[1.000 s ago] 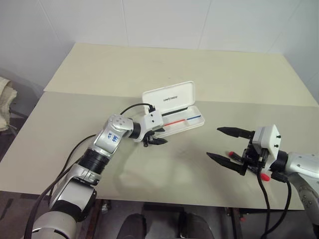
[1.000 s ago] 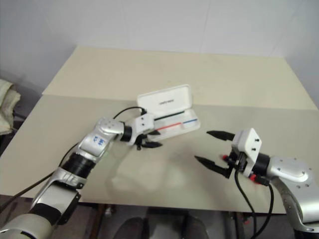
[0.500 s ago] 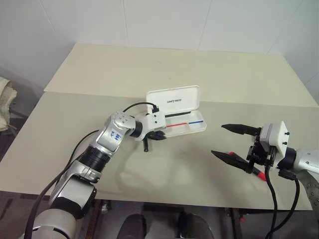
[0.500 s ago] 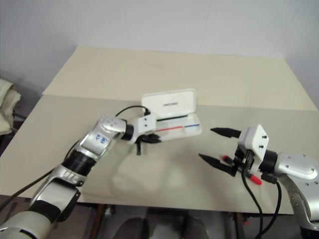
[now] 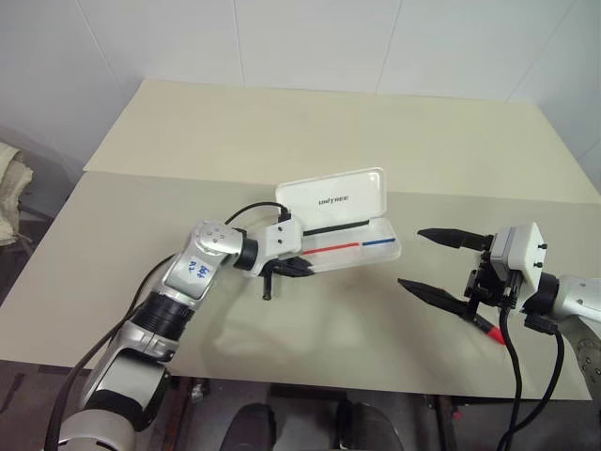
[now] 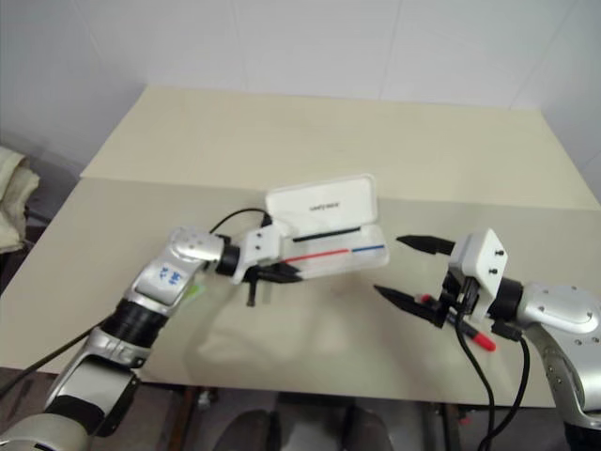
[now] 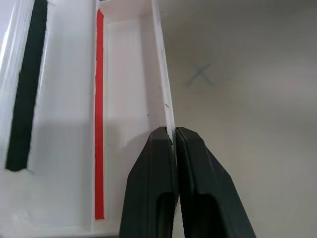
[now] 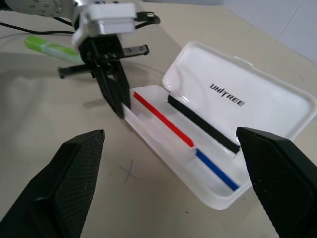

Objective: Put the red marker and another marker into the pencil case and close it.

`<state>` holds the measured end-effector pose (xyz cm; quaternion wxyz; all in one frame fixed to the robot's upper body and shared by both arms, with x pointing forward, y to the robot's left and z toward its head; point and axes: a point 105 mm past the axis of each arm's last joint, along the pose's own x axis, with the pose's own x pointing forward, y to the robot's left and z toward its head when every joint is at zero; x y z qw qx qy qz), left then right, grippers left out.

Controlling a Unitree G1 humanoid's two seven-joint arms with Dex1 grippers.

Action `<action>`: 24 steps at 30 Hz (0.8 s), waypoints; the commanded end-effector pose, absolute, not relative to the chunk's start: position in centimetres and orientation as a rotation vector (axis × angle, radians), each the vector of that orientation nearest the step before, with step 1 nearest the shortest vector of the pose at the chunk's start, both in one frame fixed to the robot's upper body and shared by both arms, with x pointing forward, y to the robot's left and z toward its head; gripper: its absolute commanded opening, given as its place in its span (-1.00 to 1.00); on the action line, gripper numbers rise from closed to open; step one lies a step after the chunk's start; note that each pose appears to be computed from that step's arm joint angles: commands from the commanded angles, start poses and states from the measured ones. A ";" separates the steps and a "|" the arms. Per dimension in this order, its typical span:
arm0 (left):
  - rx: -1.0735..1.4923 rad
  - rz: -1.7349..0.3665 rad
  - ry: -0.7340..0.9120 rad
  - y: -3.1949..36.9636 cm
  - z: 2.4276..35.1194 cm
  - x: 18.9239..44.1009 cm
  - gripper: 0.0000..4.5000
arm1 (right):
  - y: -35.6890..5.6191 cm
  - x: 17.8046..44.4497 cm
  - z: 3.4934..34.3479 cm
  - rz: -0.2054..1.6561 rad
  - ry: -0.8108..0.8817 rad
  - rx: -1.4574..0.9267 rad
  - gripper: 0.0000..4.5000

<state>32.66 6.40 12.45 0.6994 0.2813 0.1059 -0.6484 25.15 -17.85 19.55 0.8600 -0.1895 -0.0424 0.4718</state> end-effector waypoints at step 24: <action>0.785 -1.650 0.224 3.9 10.9 30.0 -0.98 | -17.1 24.4 20.9 0.978 -0.109 -0.381 1.00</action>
